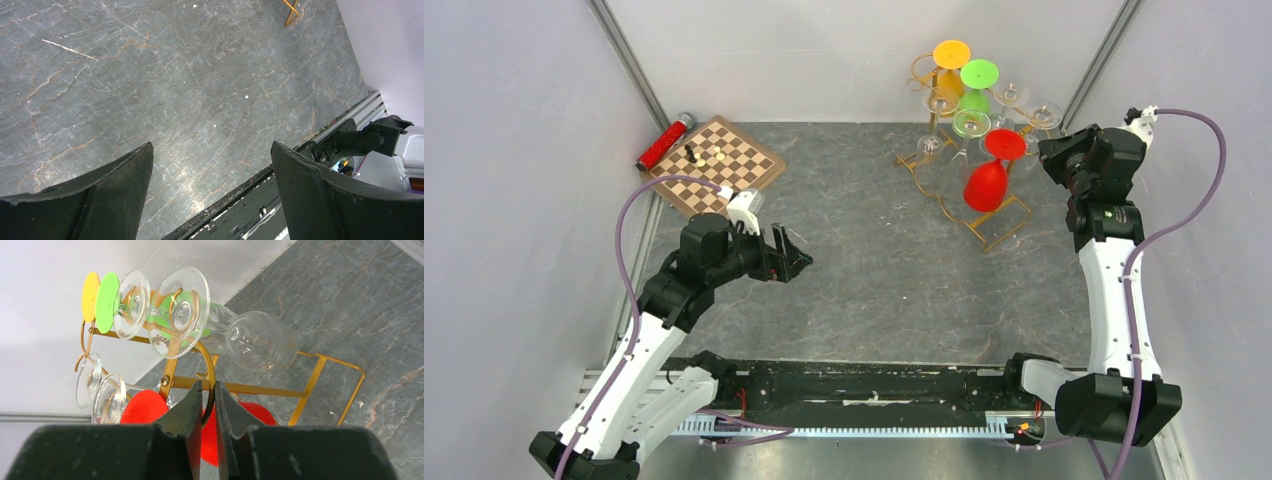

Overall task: Take the wine glass off the wine glass rack
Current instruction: Adjust the wine rack at the center of the board.

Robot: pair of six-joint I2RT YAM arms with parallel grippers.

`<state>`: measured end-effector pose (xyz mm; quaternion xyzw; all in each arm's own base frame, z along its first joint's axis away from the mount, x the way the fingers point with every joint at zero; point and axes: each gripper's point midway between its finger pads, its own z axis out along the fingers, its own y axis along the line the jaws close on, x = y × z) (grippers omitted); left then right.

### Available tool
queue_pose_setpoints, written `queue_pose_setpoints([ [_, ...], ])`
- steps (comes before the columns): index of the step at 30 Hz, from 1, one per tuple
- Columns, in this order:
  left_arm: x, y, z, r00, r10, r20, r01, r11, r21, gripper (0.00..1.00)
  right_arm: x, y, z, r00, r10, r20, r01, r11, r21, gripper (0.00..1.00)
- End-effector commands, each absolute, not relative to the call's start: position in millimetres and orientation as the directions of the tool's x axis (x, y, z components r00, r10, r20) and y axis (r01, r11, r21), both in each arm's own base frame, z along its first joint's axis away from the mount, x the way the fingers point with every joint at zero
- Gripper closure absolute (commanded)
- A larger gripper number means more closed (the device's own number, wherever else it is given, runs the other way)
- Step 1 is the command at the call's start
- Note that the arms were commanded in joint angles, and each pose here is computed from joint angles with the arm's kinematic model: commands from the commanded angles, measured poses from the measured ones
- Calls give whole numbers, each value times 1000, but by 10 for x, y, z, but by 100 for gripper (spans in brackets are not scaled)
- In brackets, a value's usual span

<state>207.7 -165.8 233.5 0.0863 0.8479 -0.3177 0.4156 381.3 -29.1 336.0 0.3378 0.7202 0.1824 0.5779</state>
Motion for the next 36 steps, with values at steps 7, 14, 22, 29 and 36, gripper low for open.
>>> queue_pose_setpoints([
  [7,2135,-1627,2365,-614,-113,-781,422,789,-446,7,3804,168,3280,-247,694,-676,145,716,683,100],
  [14,2140,-1624,2353,-617,-114,-779,418,791,-447,7,3800,291,3185,-271,705,-655,138,702,699,100],
  [22,2140,-1622,2354,-617,-115,-779,417,791,-447,7,3823,380,3200,-274,716,-642,130,689,713,100],
  [29,2144,-1623,2349,-619,-114,-777,416,791,-448,7,3856,363,3162,-270,732,-626,152,674,722,100],
  [36,2142,-1623,2341,-620,-114,-776,415,792,-447,7,3893,337,3143,-259,741,-619,170,666,726,100],
])
